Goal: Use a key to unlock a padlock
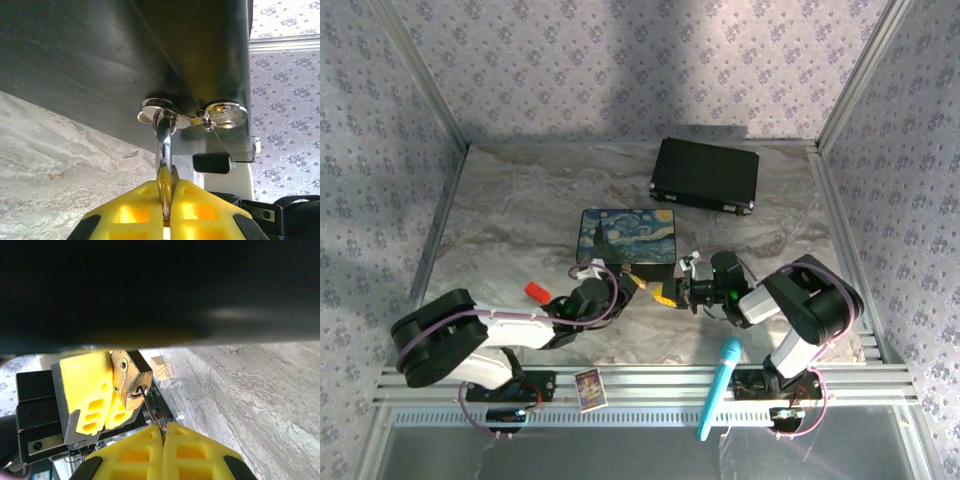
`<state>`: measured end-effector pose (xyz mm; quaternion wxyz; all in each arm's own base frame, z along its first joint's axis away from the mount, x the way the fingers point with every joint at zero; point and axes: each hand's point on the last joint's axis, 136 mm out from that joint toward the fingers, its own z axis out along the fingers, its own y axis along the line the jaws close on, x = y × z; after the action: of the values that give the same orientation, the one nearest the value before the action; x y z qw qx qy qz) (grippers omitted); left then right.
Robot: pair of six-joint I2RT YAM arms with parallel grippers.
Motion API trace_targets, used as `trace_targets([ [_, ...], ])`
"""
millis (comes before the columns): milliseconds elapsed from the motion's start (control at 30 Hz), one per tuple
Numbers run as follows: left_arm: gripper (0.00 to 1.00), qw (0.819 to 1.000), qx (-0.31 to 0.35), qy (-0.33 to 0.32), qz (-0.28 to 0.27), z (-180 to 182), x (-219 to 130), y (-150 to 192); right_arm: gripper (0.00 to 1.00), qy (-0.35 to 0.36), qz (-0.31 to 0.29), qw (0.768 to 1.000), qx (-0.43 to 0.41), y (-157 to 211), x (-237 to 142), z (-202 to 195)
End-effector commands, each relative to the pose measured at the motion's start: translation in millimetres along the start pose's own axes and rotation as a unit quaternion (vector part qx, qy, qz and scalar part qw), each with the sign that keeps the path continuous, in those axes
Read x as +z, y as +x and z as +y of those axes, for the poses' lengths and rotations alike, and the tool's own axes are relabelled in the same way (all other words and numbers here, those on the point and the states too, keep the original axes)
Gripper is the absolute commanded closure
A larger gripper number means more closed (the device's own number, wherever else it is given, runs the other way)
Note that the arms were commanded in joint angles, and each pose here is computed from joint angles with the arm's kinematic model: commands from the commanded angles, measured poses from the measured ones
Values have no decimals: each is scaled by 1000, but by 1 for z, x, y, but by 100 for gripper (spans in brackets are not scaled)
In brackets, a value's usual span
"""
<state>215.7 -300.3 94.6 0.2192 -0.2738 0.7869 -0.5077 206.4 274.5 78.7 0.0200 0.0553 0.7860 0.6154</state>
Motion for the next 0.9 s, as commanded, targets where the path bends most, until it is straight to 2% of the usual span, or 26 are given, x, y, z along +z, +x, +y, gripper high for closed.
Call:
trace_targets([
  [0,100,987,-4,125,103,-67,-11,47,100,-30,-20,999,-36,-21,0,24],
  [367,100,985,14,126,117,-75,-11,55,100,-20,-20,999,-33,-30,-16,13],
  [567,100,987,13,120,110,-73,-7,53,100,-14,1,999,-43,-14,-5,15],
  [767,100,992,5,96,76,-59,-6,40,100,2,-18,999,-43,-4,-11,8],
  [867,100,991,17,101,83,-65,-7,45,100,7,-26,998,-50,-4,-8,11],
])
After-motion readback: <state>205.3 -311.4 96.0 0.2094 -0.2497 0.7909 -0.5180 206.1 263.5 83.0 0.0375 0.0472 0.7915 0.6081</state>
